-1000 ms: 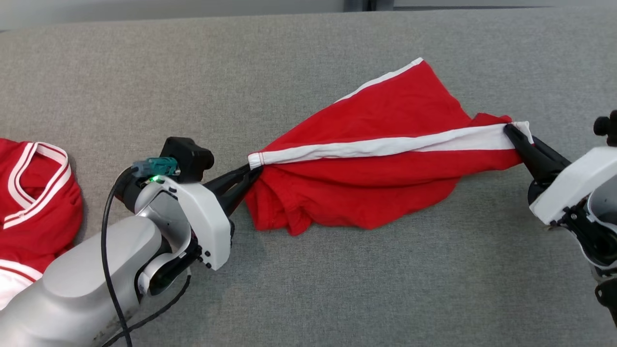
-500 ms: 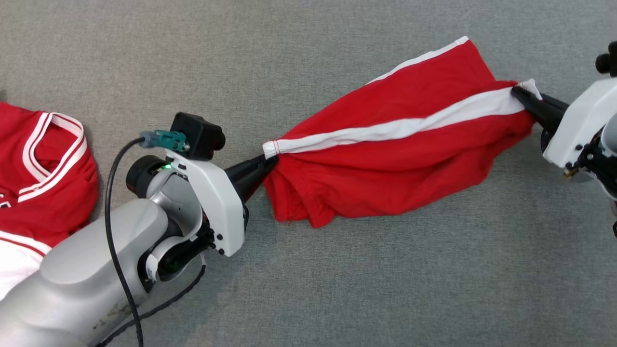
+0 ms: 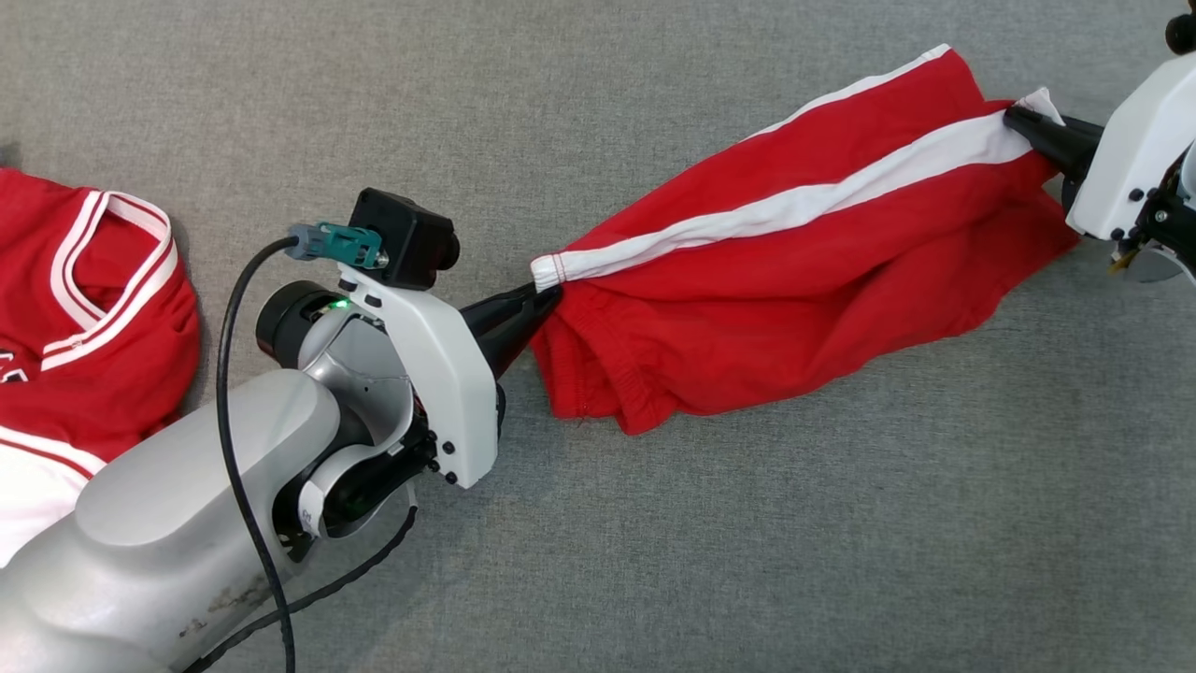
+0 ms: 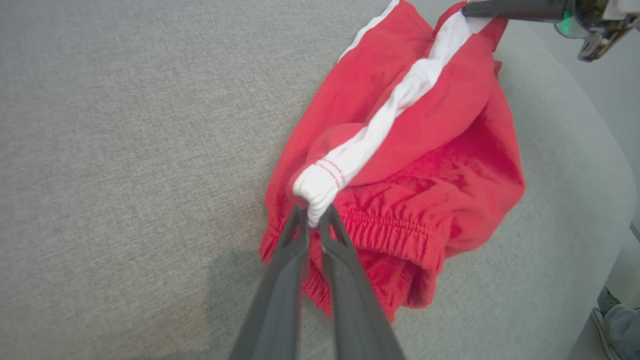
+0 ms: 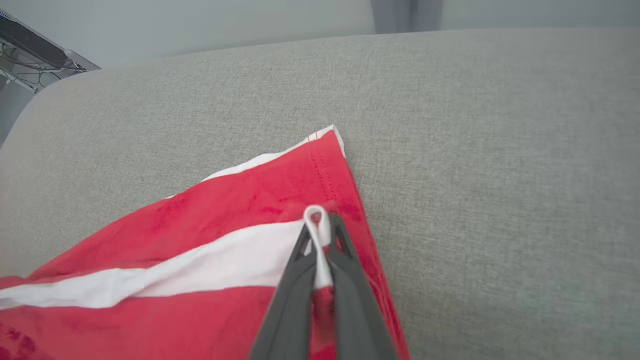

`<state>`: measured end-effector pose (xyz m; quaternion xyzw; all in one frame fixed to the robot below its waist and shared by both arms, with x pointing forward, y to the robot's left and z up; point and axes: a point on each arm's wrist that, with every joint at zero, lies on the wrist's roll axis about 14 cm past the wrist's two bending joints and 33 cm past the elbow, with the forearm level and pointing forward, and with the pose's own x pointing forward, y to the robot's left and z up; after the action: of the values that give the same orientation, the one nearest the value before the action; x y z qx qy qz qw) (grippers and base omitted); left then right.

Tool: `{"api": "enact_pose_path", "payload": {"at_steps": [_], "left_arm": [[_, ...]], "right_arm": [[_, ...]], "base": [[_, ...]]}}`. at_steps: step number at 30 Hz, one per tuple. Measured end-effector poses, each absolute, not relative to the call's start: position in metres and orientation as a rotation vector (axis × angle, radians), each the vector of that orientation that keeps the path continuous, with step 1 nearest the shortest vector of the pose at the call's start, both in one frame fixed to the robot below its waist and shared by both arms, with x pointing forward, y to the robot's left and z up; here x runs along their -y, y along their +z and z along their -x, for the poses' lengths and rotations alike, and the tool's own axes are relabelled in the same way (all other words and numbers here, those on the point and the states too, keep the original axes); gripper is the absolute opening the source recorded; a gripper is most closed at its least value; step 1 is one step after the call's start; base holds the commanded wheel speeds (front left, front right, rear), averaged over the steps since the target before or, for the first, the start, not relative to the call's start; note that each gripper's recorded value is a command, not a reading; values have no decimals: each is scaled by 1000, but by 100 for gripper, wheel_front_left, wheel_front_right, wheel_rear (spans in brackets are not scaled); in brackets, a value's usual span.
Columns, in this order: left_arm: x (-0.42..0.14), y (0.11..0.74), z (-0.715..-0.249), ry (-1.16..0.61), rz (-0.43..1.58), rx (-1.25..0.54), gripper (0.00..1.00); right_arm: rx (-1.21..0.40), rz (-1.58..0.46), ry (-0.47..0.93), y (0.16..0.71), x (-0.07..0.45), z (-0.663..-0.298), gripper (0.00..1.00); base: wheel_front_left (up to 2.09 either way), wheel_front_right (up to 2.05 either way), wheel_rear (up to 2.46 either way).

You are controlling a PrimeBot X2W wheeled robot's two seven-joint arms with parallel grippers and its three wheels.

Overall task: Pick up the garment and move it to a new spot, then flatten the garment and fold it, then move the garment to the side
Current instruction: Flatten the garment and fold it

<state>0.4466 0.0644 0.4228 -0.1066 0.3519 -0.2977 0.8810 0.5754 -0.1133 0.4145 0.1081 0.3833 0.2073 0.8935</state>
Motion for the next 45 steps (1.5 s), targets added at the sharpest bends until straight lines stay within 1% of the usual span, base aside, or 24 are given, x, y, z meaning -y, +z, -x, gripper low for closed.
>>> {"api": "enact_pose_path", "payload": {"at_steps": [4, 5, 7, 8, 9, 10, 13, 14, 15, 16, 17, 18, 24, 30, 36, 40, 45], "left_arm": [[-65, 423, -448, -613, 228, -722, 0], [-66, 423, -448, -611, 229, -719, 0], [-67, 424, -449, -606, 232, -713, 0], [-68, 425, -450, -599, 235, -707, 0], [-69, 425, -451, -596, 237, -704, 0], [-69, 425, -451, -591, 237, -701, 0], [-71, 426, -452, -585, 240, -694, 0], [-71, 426, -452, -583, 239, -694, 11], [-71, 427, -453, -581, 239, -692, 11], [-72, 427, -453, -578, 238, -692, 41], [-72, 427, -453, -575, 236, -692, 75], [-72, 427, -453, -571, 234, -692, 100], [-77, 433, -454, -549, 205, -672, 100], [-91, 444, -449, -508, 188, -641, 100], [-109, 459, -442, -433, 174, -565, 100], [-123, 474, -443, -347, 196, -460, 100], [-113, 468, -424, -356, 250, -470, 100]], "right_arm": [[-806, -235, 434, 408, 107, -581, 0], [-805, -236, 435, 407, 105, -582, 2], [-805, -236, 435, 406, 104, -583, 19], [-802, -237, 433, 406, 103, -585, 40], [-798, -235, 431, 406, 103, -587, 87], [-794, -234, 430, 405, 103, -589, 100], [-777, -235, 427, 408, 101, -594, 100], [-769, -233, 424, 409, 102, -595, 100], [-764, -233, 421, 410, 102, -595, 100], [-753, -235, 418, 411, 102, -596, 100], [-742, -236, 417, 413, 102, -596, 100], [-726, -237, 416, 417, 102, -598, 100], [-618, -252, 411, 444, 103, -601, 100], [-540, -257, 391, 466, 116, -590, 100], [-455, -272, 356, 484, 135, -567, 100], [-402, -287, 349, 495, 141, -548, 100], [-390, -301, 318, 496, 156, -528, 100]], "base": [[0, 0, 0], [0, 0, 0], [0, 0, 0], [0, 0, 0], [0, 0, 0], [0, 0, 0], [0, 0, 0], [0, 0, 0], [0, 0, 0], [0, 0, 0], [0, 0, 0], [0, 0, 0], [0, 0, 0], [0, 0, 0], [0, 0, 0], [0, 0, 0], [0, 0, 0]]}}
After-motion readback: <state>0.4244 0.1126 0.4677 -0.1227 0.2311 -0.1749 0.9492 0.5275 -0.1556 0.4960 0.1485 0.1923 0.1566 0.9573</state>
